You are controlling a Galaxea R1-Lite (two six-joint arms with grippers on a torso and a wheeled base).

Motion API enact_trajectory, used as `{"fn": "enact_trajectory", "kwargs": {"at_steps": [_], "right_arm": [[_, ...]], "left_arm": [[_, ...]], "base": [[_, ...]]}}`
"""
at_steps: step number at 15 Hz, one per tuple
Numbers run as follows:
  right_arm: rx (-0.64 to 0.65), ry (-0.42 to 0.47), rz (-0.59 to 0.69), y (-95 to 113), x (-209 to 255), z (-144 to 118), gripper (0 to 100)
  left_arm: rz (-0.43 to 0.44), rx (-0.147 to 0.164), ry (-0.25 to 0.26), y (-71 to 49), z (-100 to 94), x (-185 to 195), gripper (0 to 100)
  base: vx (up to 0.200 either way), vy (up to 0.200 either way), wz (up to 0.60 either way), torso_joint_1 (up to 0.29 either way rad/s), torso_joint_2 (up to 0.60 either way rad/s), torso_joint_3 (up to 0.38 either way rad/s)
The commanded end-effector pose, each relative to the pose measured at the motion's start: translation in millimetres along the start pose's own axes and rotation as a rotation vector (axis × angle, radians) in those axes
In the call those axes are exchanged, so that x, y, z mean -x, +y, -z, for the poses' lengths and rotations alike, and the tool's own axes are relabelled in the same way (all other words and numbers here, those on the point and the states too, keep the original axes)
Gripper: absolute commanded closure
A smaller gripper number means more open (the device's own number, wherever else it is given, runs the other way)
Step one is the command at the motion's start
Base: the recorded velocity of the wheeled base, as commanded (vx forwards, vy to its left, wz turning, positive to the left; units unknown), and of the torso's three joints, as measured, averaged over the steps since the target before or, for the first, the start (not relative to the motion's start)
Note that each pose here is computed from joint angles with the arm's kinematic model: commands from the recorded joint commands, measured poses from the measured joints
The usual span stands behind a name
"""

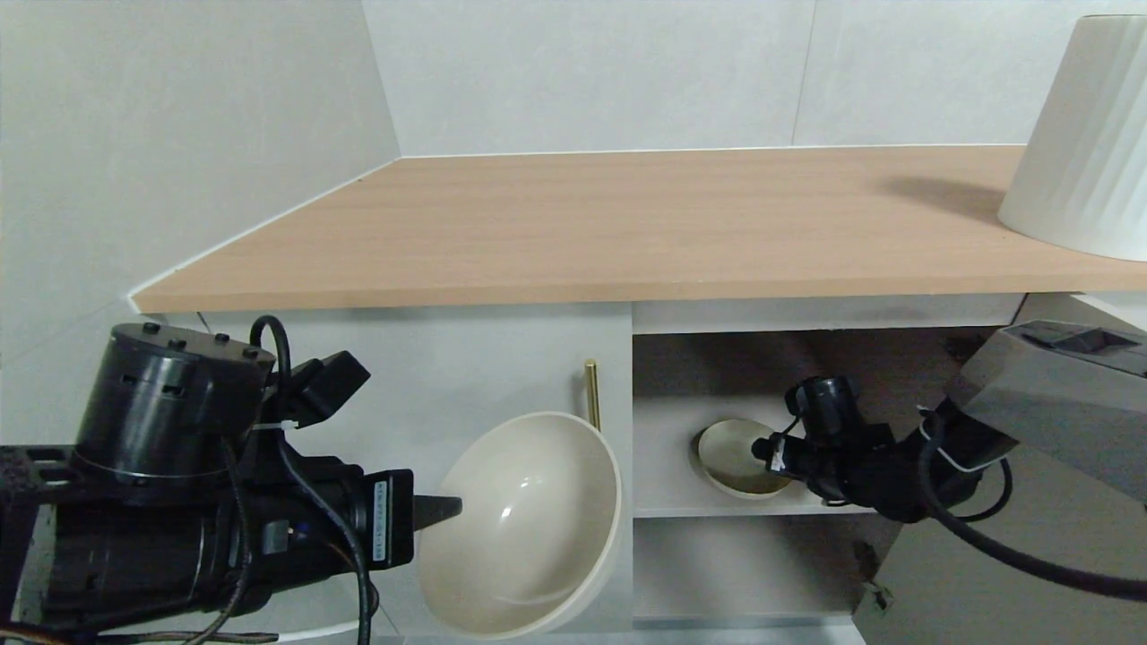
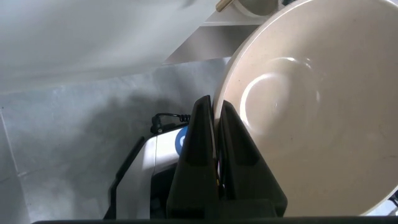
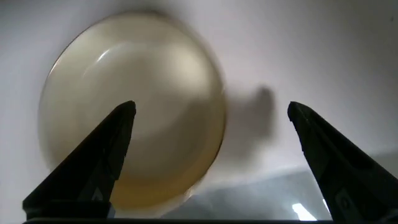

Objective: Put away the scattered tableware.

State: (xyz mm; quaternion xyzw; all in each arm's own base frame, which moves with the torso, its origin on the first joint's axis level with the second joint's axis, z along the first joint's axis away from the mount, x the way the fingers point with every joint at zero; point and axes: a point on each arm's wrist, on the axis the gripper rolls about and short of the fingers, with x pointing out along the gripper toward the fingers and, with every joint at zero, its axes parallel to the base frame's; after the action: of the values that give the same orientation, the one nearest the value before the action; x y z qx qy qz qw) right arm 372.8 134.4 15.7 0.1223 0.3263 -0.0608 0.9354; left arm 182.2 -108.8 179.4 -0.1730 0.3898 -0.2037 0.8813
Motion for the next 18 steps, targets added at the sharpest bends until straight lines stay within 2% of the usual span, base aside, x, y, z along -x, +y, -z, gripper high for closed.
{"fn": "enact_trajectory", "kwargs": {"at_steps": [1, 3, 5, 7, 9, 10, 13, 16, 18], "right_arm": [[0.143, 0.026, -0.144, 23.0, 70.5, 5.0, 0], [0.248, 0.071, -0.305, 26.3, 120.4, 11.1, 0], [0.328, 0.098, -0.394, 25.3, 159.8, 10.1, 0], [0.357, 0.134, -0.492, 24.3, 194.3, 5.0, 0], [0.367, 0.194, -0.624, 21.7, 217.3, 2.3, 0], [0.368, 0.222, -0.681, 18.1, 228.3, -0.8, 0], [0.385, 0.222, -0.718, 19.8, 240.2, 1.0, 0], [0.429, 0.257, -0.72, 28.0, 240.6, 15.4, 0], [0.468, 0.277, -0.64, 36.0, 228.8, 29.6, 0]], "left_arm": [[-0.011, -0.009, 0.035, -2.2, 3.5, -13.5, 100], [-0.069, -0.024, 0.063, -3.3, 10.0, -27.4, 100], [-0.124, -0.023, 0.096, -3.7, 16.7, -42.7, 100], [-0.123, 0.003, 0.132, -11.2, 26.7, -58.4, 100], [-0.147, -0.018, 0.148, -15.2, 39.3, -75.3, 100], [-0.196, -0.051, 0.135, -17.3, 50.5, -92.2, 100], [-0.278, -0.083, 0.125, -14.3, 64.4, -120.2, 100], [-0.266, -0.096, 0.127, -18.9, 66.5, -121.4, 100], [-0.237, -0.109, 0.114, -26.0, 66.5, -114.9, 100]], "base": [[0.0, 0.0, 0.0, 0.0, 0.0, 0.0], [0.0, 0.0, 0.0, 0.0, 0.0, 0.0], [0.0, 0.0, 0.0, 0.0, 0.0, 0.0], [0.0, 0.0, 0.0, 0.0, 0.0, 0.0], [0.0, 0.0, 0.0, 0.0, 0.0, 0.0], [0.0, 0.0, 0.0, 0.0, 0.0, 0.0], [0.0, 0.0, 0.0, 0.0, 0.0, 0.0], [0.0, 0.0, 0.0, 0.0, 0.0, 0.0], [0.0, 0.0, 0.0, 0.0, 0.0, 0.0]]}}
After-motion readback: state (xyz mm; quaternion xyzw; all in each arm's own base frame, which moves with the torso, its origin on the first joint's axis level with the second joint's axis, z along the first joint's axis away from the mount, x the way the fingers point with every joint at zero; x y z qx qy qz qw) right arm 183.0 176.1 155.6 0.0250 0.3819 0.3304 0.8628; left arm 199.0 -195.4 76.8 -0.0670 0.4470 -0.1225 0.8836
